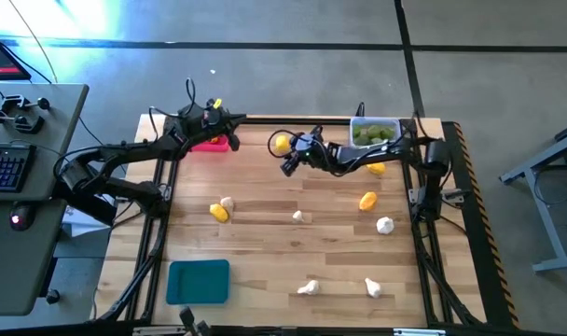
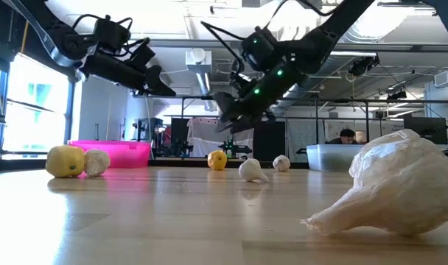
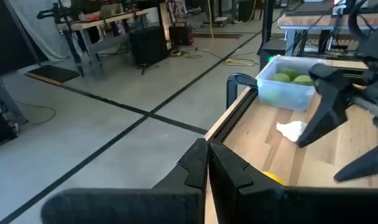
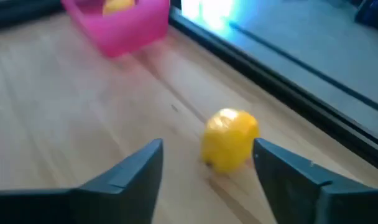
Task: Sort produce into baskets
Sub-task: Put the top center lemon into the pink bin
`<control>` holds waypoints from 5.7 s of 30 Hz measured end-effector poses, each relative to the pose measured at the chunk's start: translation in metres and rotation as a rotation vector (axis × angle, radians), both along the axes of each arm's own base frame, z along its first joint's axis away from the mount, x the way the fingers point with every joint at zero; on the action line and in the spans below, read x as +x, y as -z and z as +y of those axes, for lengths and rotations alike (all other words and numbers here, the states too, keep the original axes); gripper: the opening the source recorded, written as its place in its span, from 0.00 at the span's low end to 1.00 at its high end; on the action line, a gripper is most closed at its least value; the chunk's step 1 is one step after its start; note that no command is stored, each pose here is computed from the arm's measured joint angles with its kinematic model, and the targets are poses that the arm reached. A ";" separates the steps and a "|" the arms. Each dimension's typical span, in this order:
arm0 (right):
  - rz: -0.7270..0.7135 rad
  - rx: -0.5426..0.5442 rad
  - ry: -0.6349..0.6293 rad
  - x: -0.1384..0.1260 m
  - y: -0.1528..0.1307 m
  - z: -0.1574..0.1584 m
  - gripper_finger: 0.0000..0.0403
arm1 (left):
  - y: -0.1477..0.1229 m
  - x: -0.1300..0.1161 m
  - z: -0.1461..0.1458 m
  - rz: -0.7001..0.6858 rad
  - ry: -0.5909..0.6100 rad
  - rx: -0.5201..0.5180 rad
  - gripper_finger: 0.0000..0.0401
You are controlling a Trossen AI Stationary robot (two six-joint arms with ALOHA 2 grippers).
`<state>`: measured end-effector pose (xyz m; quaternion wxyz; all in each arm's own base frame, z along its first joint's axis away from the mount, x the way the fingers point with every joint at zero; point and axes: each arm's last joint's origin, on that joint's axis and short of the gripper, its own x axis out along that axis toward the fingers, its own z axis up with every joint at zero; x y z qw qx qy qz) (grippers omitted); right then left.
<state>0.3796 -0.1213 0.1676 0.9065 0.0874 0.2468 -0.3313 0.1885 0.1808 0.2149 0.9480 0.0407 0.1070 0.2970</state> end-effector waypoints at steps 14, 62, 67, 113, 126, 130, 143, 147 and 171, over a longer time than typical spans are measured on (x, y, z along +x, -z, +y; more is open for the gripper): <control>-0.100 -0.054 0.205 0.014 0.035 -0.005 0.72 | 0.000 0.001 -0.001 -0.002 0.003 -0.005 0.00; 0.069 0.119 0.034 0.062 0.002 -0.014 0.04 | 0.001 0.001 -0.001 0.009 -0.002 -0.013 0.00; 0.021 0.243 0.065 0.058 -0.006 -0.011 0.02 | 0.003 0.000 -0.001 0.023 -0.004 -0.027 0.00; 0.699 -0.045 -0.684 0.079 -0.002 -0.073 0.73 | 0.007 0.000 -0.002 0.078 0.001 -0.021 0.00; 0.769 0.061 -0.576 0.081 -0.012 -0.077 0.73 | 0.010 -0.001 -0.002 0.105 0.003 -0.038 0.00; 0.736 0.155 -0.410 0.079 -0.015 -0.077 0.73 | 0.010 -0.001 -0.002 0.102 0.002 -0.041 0.00; 0.620 0.338 -0.199 0.081 -0.008 -0.073 0.73 | 0.010 -0.001 -0.002 0.102 0.001 -0.042 0.00; 0.605 0.344 -0.210 0.083 -0.008 -0.069 0.68 | 0.010 -0.001 -0.002 0.102 0.002 -0.042 0.00; 0.158 0.180 -0.375 0.133 -0.032 -0.043 0.33 | -0.024 -0.027 -0.012 0.005 -0.060 -0.021 0.00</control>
